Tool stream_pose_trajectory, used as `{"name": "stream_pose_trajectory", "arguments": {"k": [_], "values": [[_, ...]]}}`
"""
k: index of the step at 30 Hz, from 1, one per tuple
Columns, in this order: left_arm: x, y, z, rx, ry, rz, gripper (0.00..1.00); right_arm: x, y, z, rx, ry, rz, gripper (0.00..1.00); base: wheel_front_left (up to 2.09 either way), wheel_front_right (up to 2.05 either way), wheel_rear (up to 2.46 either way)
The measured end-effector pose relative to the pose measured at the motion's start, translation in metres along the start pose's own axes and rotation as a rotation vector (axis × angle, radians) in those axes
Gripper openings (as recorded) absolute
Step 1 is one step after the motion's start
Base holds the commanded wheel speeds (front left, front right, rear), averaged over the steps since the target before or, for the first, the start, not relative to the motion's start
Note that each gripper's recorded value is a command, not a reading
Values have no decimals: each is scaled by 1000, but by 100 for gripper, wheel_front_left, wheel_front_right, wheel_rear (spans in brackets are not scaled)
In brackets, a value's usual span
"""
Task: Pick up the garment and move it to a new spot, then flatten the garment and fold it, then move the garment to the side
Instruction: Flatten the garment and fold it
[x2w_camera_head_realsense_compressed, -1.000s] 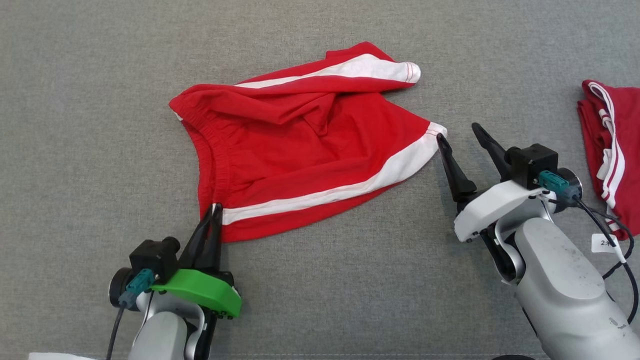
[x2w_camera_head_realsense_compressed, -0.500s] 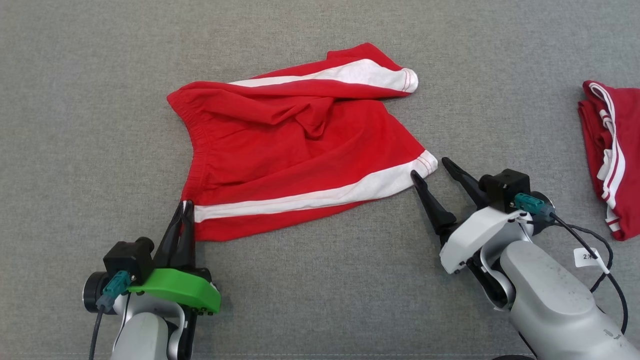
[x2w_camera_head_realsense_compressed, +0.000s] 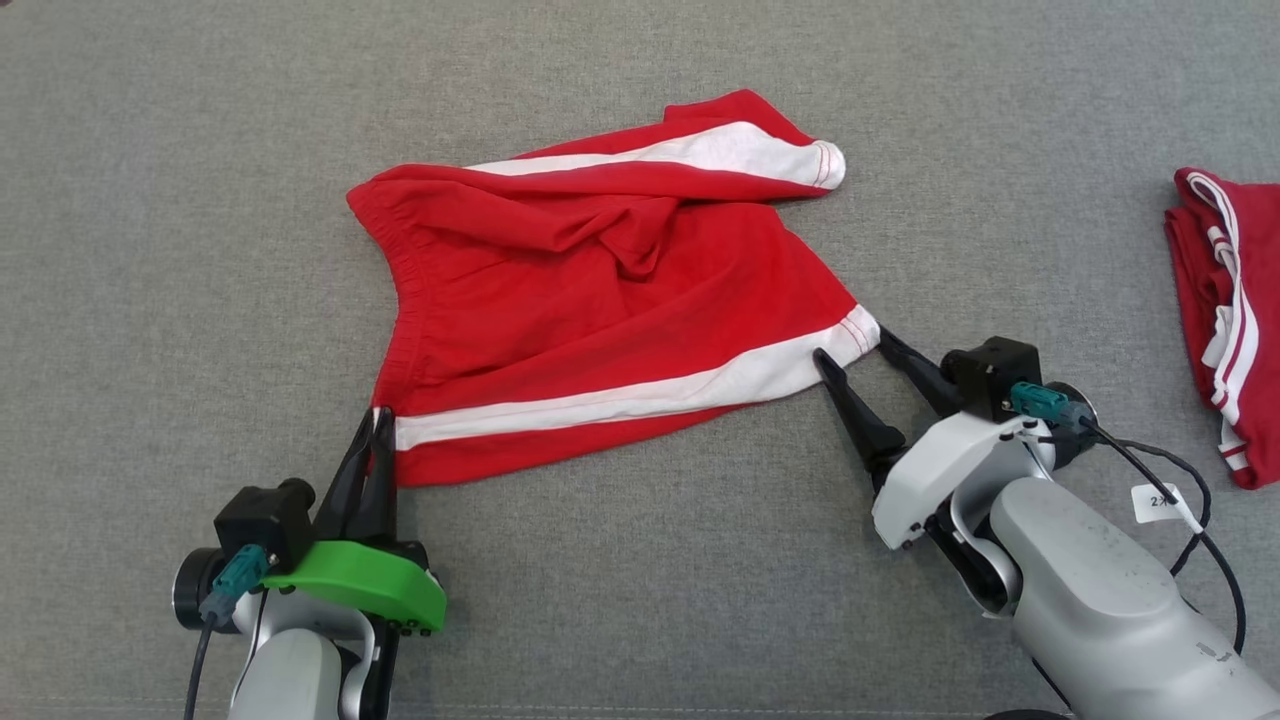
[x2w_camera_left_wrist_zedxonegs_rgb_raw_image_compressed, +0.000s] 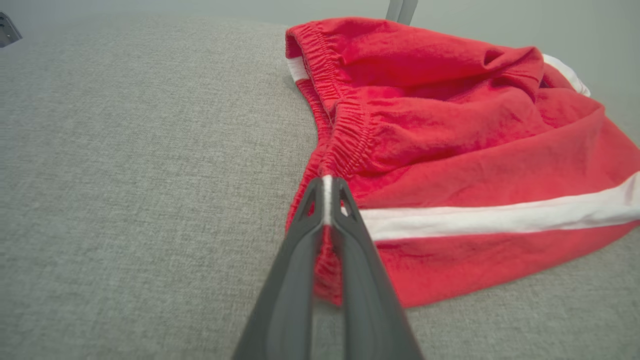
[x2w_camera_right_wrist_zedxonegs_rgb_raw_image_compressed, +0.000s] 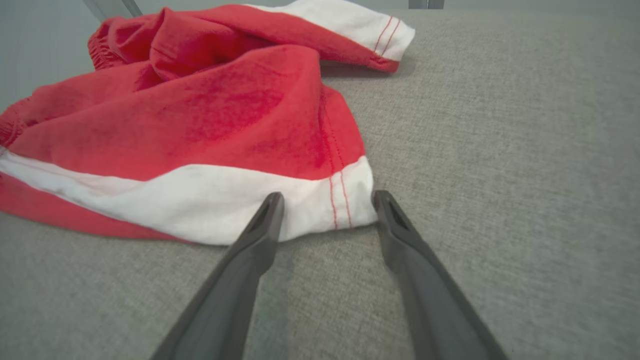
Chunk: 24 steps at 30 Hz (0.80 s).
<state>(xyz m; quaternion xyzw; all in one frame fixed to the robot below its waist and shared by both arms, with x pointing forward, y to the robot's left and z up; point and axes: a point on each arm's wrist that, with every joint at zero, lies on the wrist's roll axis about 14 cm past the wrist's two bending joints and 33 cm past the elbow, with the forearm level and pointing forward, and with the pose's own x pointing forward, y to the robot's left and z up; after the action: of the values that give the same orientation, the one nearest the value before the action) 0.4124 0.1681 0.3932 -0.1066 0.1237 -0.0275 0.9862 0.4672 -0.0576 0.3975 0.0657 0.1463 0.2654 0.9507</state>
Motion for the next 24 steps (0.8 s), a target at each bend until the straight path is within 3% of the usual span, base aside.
{"name": "stream_pose_trajectory", "arguments": {"k": [1,7,10,13,17,21,24], "values": [[-1,0,0,-1,-1,2,0,0,0,-1,0,5,1,0,0,0,0],[-9,2,0,-23,0,14,0,-3,13,11,26,-25,18,0,0,0,0],[-12,0,11,-28,-30,8,0,-7,16,37,59,-103,15,0,0,0,0],[-9,-1,43,0,-118,-19,0,-15,14,81,69,-227,3,0,0,0,0],[-1,-11,125,75,-327,-88,0,-29,19,146,48,-401,16,0,0,0,0],[-1,-28,194,190,-481,-175,0,-50,21,229,-65,-583,33,0,0,0,0],[2,-52,254,213,-599,-248,0,-74,14,290,-162,-716,11,0,0,0,0]]}}
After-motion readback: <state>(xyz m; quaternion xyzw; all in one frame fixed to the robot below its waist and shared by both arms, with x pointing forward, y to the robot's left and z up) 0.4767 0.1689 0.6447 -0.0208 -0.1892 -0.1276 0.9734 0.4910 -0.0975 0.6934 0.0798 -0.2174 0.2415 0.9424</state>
